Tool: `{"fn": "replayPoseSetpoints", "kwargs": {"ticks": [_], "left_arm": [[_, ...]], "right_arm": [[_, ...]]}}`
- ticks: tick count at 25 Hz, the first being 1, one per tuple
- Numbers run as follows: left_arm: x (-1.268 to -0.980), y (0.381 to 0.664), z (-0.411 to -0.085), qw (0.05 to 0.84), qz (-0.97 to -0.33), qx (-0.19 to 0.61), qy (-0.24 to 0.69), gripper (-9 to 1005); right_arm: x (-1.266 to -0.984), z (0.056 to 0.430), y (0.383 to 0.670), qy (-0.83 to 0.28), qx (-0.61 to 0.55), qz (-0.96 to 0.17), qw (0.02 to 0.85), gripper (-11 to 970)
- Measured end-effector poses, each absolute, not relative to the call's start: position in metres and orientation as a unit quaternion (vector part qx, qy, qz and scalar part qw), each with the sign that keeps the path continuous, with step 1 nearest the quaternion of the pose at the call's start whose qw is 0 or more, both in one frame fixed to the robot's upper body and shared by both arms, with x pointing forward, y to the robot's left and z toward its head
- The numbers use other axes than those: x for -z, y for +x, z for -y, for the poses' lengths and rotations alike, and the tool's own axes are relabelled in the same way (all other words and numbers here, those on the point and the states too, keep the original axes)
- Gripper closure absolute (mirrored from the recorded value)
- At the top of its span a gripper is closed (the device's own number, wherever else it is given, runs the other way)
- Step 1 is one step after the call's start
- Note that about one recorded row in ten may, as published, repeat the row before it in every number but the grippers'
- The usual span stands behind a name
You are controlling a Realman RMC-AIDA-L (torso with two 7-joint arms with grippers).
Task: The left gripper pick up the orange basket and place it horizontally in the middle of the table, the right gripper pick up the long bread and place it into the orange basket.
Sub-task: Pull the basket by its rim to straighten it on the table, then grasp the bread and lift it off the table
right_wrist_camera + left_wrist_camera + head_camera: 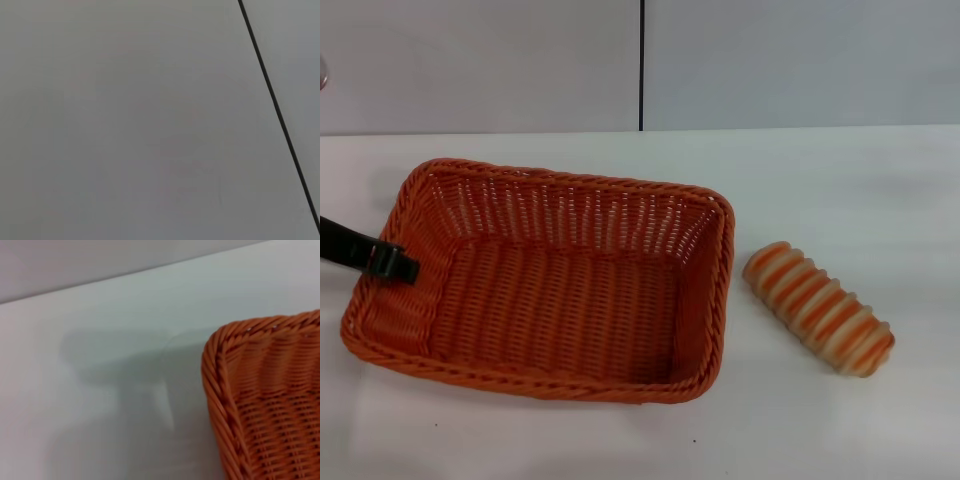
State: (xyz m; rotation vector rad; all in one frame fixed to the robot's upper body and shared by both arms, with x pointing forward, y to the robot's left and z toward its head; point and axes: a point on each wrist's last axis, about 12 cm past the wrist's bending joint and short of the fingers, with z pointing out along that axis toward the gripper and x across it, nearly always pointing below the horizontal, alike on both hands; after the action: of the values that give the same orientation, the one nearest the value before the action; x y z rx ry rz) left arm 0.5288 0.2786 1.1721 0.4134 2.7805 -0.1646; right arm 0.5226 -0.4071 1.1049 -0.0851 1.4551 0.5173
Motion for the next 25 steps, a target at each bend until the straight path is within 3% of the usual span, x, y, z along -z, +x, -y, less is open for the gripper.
{"fn": "replayPoseSetpoints", "kwargs": {"ticks": [6,11,17,24,25], "left_arm": [[-1.18,0.527,-0.281,0.155,-0.975,0.073,0.143,536],[-1.208,0.523,-0.301,0.219,-0.954,0.163,0.128,406],[-1.223,0.514,-0.33,0.304,-0.923,0.2,0.126,407],[-1.22,0.505,-0.356,0.429,-0.867,0.193,0.162,407],[-1.217,0.5,-0.362,0.471,-0.843,0.191,0.176,407]], "right_arm": [[-1.109,0.412,0.518,-0.035,-0.242,-0.662,0.708,326],[-1.124,0.418,0.507,-0.077,-0.228,-0.706,0.667,327],[-1.149,0.421,0.505,-0.11,-0.213,-0.773,0.588,328],[-1.183,0.397,0.52,-0.197,-0.199,-0.857,0.433,330],[-1.19,0.385,0.526,-0.226,-0.195,-0.877,0.377,330]]}}
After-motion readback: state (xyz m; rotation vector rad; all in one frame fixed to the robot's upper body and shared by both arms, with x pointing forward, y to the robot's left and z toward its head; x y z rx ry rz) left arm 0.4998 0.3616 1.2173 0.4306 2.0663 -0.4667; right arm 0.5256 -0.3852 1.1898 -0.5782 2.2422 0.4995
